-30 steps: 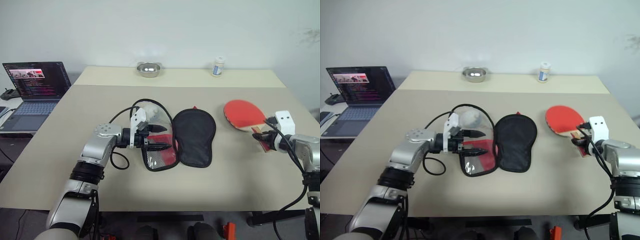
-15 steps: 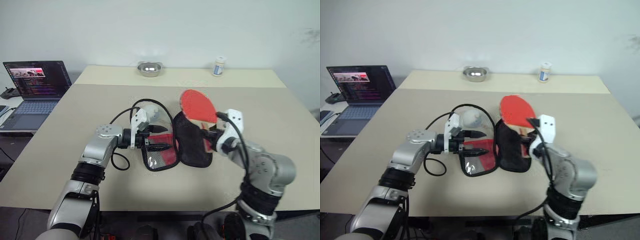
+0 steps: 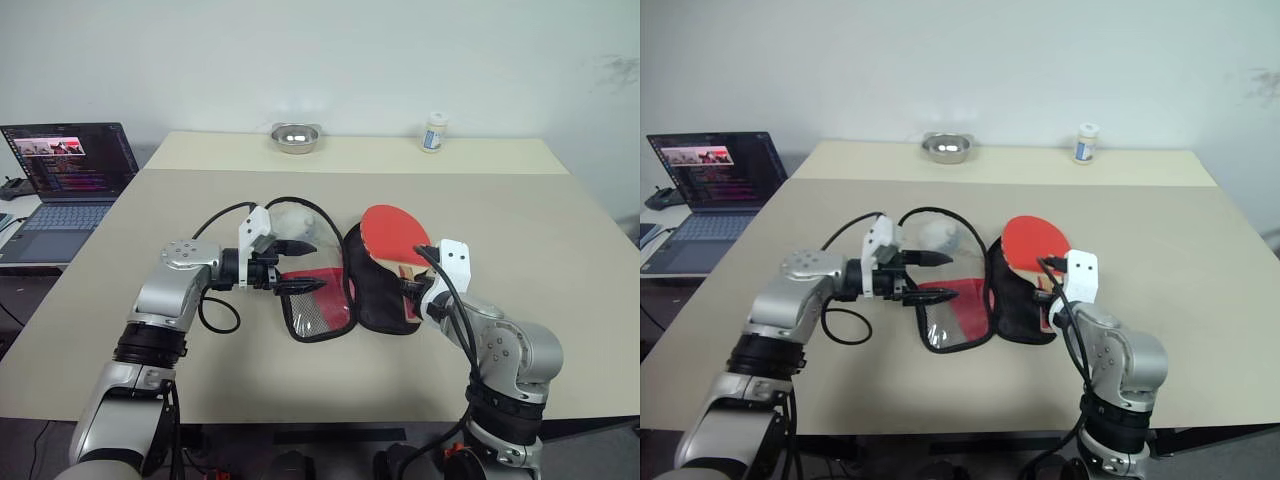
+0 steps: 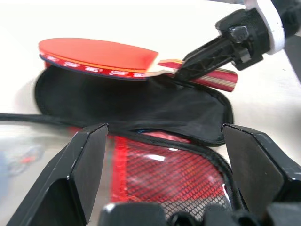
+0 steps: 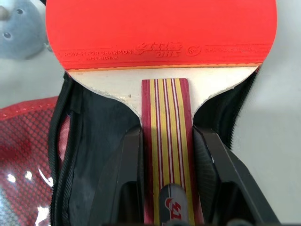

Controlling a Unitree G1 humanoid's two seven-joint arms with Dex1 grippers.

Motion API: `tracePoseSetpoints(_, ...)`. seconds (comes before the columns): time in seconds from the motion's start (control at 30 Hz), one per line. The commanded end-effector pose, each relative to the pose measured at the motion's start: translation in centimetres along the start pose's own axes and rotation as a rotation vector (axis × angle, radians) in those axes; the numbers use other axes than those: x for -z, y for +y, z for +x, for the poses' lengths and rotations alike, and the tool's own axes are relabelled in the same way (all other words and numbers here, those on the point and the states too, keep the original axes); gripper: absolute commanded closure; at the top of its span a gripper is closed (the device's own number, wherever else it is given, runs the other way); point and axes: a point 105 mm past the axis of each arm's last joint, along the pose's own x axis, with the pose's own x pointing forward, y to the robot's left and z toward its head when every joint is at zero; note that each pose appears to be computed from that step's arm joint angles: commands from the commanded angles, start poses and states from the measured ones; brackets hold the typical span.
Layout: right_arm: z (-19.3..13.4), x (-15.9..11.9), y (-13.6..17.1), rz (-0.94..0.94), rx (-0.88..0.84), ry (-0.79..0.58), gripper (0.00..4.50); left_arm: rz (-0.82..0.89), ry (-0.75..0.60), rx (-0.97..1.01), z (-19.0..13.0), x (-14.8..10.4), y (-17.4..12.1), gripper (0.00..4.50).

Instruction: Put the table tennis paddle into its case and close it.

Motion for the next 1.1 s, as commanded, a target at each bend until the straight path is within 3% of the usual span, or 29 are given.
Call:
tracePoseSetpoints(0.03, 0.2, -0.2, 2.6, 0.030, -0.088, -0.037, 3.43, 0.057, -0.036, -0.006, -0.4, -1.7, -0.1, 0.31)
tracePoseSetpoints(0.43, 1.1, 0.5, 1.8, 0.016, -0.050, -0.016, 3.43, 0.054, -0.032, -0.016, -0.3, -1.6, -0.1, 0.31)
tracePoseSetpoints(0.77, 1.0, 0.5, 2.3, 0.029, -0.066, -0.025, 0.11, 0.011, 0.003, -0.024, -0.5, -0.9, 0.0, 0.31)
tracePoseSetpoints(0.87, 0.2, -0.5, 2.6, -0.026, -0.098, -0.063, 0.05, -0.003, 0.011, -0.036, -0.7, -0.7, -0.1, 0.31)
tracePoseSetpoints(0.97, -2.6, -2.6, 4.8, -0.206, -0.314, -0.146, 0.05, -0.032, 0.039, -0.083, -2.4, 0.2, 0.0, 0.31)
tracePoseSetpoints(1.1, -6.9, -2.7, 5.4, -0.469, -0.556, -0.149, 0.05, -0.048, 0.088, -0.156, -4.6, 1.6, -0.1, 0.31)
